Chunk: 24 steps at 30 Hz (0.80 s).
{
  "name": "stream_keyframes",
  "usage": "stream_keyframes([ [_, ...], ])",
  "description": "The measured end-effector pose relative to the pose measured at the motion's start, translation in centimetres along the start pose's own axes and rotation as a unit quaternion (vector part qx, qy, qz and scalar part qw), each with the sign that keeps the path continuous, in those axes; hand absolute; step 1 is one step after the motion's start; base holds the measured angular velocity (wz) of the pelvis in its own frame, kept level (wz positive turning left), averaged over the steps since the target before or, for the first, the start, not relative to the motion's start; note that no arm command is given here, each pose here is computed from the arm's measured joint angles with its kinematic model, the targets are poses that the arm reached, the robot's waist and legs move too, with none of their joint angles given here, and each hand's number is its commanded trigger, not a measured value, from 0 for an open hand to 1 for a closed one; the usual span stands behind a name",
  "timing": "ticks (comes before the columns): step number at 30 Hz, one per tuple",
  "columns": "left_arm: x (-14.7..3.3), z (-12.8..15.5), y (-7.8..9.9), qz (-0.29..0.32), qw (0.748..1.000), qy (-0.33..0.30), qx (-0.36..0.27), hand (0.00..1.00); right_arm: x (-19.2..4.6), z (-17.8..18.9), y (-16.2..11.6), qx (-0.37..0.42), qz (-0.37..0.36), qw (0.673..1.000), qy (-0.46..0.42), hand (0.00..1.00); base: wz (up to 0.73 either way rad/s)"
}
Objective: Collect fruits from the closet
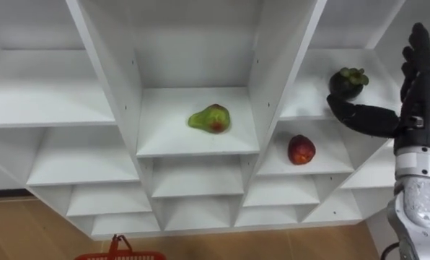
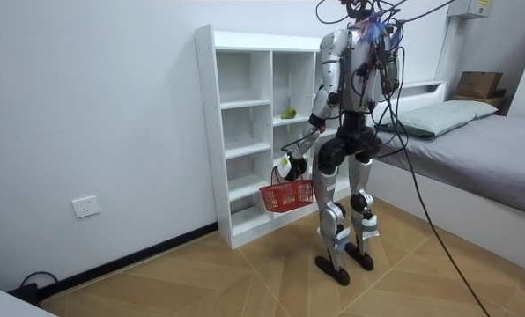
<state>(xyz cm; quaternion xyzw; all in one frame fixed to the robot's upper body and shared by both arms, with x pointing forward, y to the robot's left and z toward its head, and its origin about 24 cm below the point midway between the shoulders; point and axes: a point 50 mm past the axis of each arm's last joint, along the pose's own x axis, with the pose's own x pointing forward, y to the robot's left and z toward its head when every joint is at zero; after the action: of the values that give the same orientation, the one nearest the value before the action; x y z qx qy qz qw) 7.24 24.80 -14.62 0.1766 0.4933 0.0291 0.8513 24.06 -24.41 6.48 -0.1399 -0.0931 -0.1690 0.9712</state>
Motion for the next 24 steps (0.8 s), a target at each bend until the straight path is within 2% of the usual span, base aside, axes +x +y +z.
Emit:
stream_keyframes([
  [8,0.0,-0.2,0.0,0.014,1.0,0.009,0.004,1.0,0.0,-1.0,0.0,-0.008,-0.001,1.0,0.029,0.0,0.02],
  [16,-0.1,-0.9,0.0,0.016,1.0,0.025,0.006,1.0,1.3,-0.4,0.4,0.012,-0.006,1.0,0.02,0.0,0.02],
  [24,-0.2,-1.4,-0.2,0.008,0.999,0.04,0.026,1.0,1.8,-1.7,0.5,0.008,-0.009,0.999,0.047,0.0,0.03],
])
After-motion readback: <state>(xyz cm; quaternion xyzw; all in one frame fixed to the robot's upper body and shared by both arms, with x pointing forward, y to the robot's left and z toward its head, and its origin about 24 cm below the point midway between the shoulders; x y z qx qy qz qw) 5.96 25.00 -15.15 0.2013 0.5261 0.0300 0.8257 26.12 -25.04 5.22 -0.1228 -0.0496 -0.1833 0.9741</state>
